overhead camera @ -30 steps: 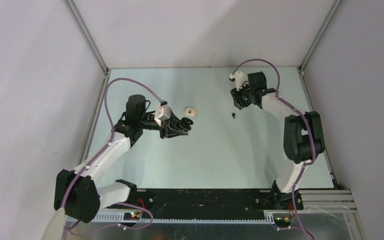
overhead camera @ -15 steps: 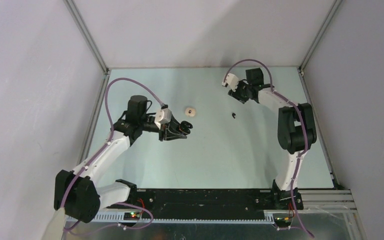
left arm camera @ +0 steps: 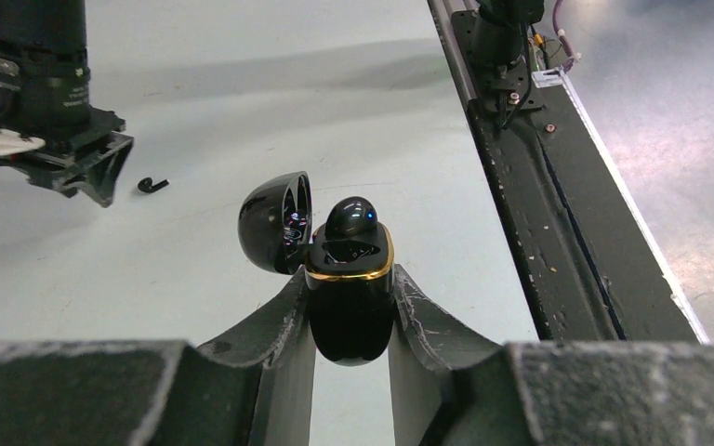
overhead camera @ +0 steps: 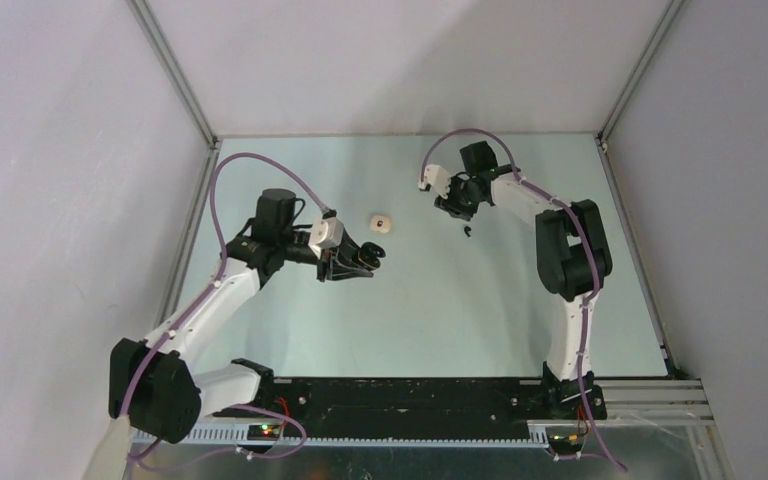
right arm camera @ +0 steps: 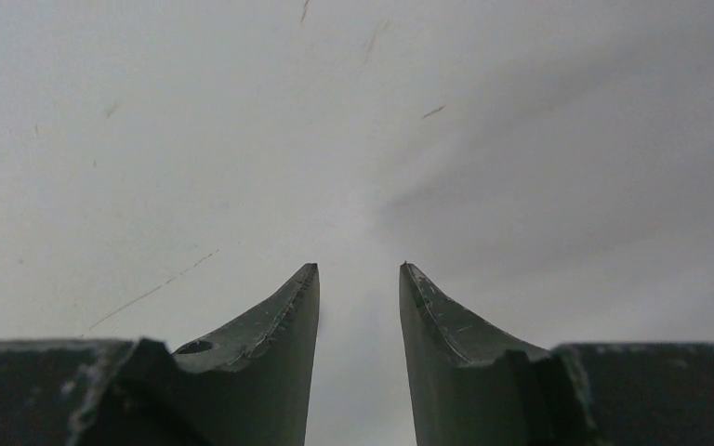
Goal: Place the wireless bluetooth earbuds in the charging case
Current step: Pick up the earbud from the center of the board.
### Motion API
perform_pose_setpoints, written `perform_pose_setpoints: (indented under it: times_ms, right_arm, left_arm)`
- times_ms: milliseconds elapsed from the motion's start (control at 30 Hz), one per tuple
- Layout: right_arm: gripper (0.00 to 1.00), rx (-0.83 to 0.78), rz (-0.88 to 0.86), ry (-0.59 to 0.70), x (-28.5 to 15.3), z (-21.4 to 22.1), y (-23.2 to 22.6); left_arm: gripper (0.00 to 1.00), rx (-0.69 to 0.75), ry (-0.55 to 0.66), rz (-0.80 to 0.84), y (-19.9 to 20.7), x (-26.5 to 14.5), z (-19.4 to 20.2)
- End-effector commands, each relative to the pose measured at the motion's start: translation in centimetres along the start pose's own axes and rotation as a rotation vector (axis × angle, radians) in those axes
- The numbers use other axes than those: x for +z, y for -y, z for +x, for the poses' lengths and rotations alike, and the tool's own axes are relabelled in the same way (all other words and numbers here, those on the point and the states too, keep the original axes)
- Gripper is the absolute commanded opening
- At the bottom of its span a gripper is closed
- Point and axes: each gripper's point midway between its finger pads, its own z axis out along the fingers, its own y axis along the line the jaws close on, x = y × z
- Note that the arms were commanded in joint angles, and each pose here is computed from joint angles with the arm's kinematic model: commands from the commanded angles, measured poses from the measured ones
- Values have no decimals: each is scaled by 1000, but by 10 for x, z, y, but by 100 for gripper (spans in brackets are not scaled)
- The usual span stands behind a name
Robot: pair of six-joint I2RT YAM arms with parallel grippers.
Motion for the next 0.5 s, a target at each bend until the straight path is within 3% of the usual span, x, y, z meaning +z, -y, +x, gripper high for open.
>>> perform_pose_setpoints:
  times_ms: [0,467]
  right_arm:
    - [41,-16,-62,-101,-2,24,-11]
    - [36,5,-73,-216,-3,62,-11]
  left_arm:
    - [8,61,26,26,0,1,-16]
    - [8,63,25,31,1,2,-16]
